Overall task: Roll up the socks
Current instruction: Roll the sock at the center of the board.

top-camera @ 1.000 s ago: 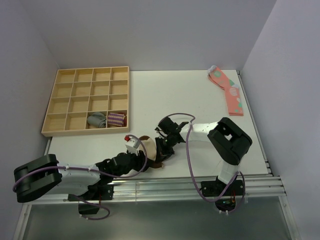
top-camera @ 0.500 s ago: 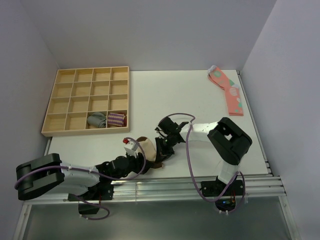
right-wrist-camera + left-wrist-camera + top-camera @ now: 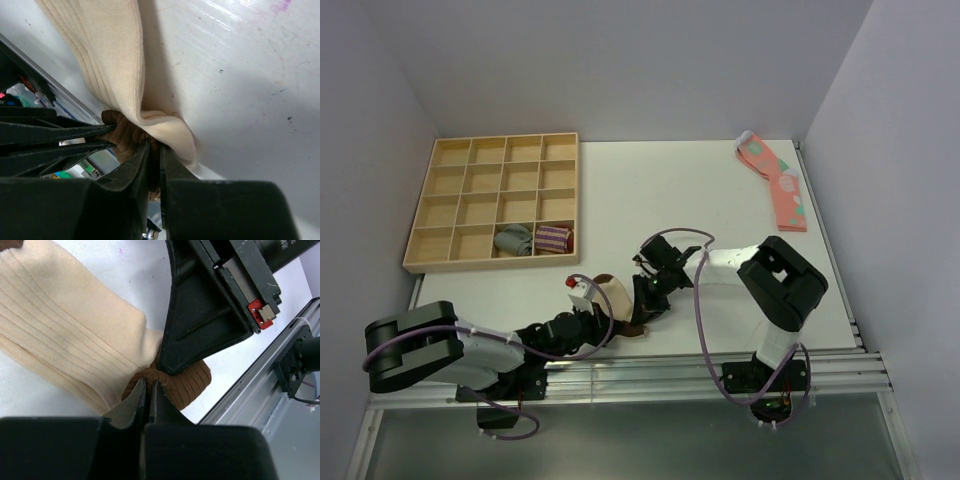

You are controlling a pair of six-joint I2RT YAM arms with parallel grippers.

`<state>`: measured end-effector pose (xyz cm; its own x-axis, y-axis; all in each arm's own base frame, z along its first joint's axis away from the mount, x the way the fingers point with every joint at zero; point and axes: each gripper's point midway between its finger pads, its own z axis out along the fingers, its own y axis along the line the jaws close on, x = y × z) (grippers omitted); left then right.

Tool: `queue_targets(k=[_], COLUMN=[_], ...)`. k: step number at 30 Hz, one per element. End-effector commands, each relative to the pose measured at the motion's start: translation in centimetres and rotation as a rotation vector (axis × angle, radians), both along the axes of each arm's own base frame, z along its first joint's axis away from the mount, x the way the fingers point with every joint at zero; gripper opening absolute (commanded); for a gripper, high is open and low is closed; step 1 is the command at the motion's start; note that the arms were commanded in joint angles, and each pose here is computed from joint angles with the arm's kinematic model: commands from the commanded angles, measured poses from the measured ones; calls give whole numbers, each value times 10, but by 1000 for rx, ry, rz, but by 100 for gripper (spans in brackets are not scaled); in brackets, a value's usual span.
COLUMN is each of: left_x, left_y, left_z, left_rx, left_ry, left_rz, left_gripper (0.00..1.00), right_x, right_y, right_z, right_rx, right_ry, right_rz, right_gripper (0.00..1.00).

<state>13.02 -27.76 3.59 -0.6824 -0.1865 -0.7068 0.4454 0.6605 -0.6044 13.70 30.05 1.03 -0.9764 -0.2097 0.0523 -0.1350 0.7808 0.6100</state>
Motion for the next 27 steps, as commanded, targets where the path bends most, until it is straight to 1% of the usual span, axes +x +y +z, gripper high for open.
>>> queue_targets(k=[1, 2, 3, 4, 5, 6, 9, 11, 12, 14, 19, 23, 27], left_x=[-7, -8, -8, -8, -9, -11, -16, -18, -18, -20, -22, -23, -23], left_y=[6, 8, 8, 9, 11, 12, 13, 13, 12, 11, 10, 11, 10], left_z=[-22, -28, -30, -33, -37, -38, -43, -48, -48, -50, -53, -54, -54], left_rx=[74, 98, 100, 105, 115, 107, 102, 112, 111, 110, 110, 115, 117], left_ry=[59, 73, 84, 92, 106, 118, 143, 157, 160, 169, 184, 188, 188], left_rz=[1, 7, 14, 17, 20, 21, 13, 5, 5, -2, -5, -9, -13], left_gripper=[0, 0, 0, 0, 0, 0, 0, 0, 0, 0, 0, 0, 0], right_x=[-12, -9, -9, -8, 0, -1, 17, 26, 37, 46, 67, 78, 79], right_y=[-52, -50, -51, -52, -51, -55, -60, -60, -63, -60, -43, -25, -12], right_z=[-52, -49, -49, -47, -40, -39, -20, -5, 1, 13, 29, 31, 25], right_rx=[-261, -252, -253, -252, -241, -244, -223, -203, -218, -193, -121, -74, -30], right_ry=[-30, -46, -54, -67, -114, -132, -260, -332, -386, -448, -552, -565, -538], right_rz=[-21, -31, -35, -47, -72, -85, -154, -177, -197, -193, -158, -123, -98], right_gripper=[14, 17, 24, 26, 29, 33, 40, 42, 44, 47, 50, 53, 53])
